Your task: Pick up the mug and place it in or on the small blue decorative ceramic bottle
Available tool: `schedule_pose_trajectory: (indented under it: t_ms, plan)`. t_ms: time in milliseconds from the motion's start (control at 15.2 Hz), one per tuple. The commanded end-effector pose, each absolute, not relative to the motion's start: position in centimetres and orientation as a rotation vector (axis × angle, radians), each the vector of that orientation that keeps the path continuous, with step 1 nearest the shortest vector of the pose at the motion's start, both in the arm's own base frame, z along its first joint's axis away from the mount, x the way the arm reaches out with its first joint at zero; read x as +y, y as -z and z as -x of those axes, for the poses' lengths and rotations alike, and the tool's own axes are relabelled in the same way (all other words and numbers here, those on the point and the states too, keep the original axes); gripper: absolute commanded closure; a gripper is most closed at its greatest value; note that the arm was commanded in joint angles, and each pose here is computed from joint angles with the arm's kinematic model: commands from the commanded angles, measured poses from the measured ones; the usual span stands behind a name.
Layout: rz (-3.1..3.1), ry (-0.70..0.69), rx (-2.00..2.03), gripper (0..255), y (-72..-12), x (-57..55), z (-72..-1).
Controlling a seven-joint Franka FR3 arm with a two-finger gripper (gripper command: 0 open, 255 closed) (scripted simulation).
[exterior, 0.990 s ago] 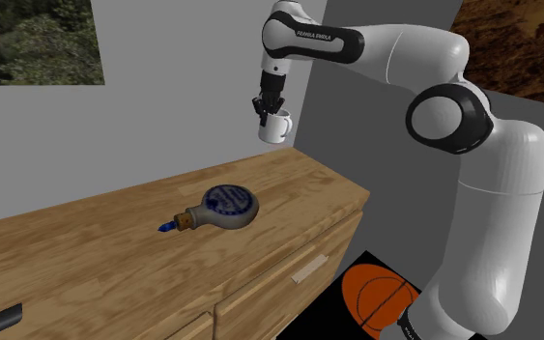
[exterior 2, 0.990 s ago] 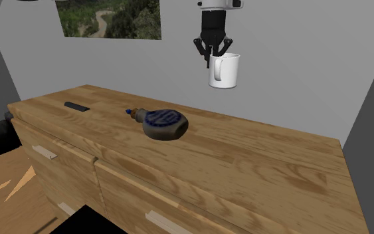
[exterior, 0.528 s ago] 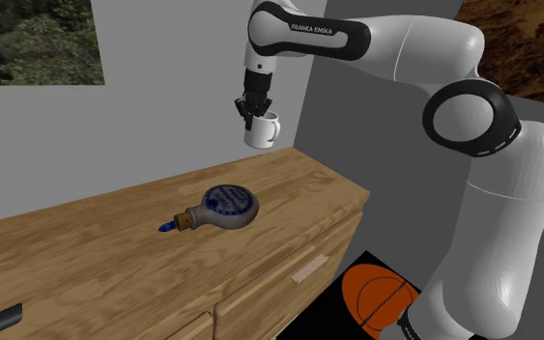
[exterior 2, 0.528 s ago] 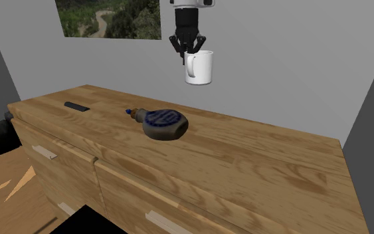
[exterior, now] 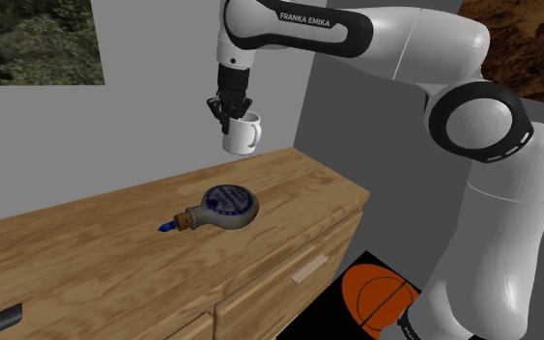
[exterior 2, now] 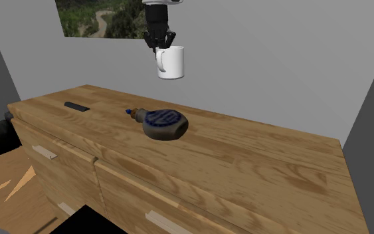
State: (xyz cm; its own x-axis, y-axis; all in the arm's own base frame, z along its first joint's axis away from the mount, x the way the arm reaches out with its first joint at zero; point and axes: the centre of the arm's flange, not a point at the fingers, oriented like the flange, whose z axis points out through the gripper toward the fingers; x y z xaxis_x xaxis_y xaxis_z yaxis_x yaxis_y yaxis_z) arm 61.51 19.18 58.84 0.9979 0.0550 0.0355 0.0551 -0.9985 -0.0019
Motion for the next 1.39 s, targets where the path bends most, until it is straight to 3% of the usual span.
schedule_pose_trajectory:
  t_ms: [0, 1320]
  plan:
    - [3.137, 0.056, -0.084, 255, -58.8, 21.8, -60.8]
    - [3.137, 0.056, -0.084, 255, -49.8, 24.2, -60.1]
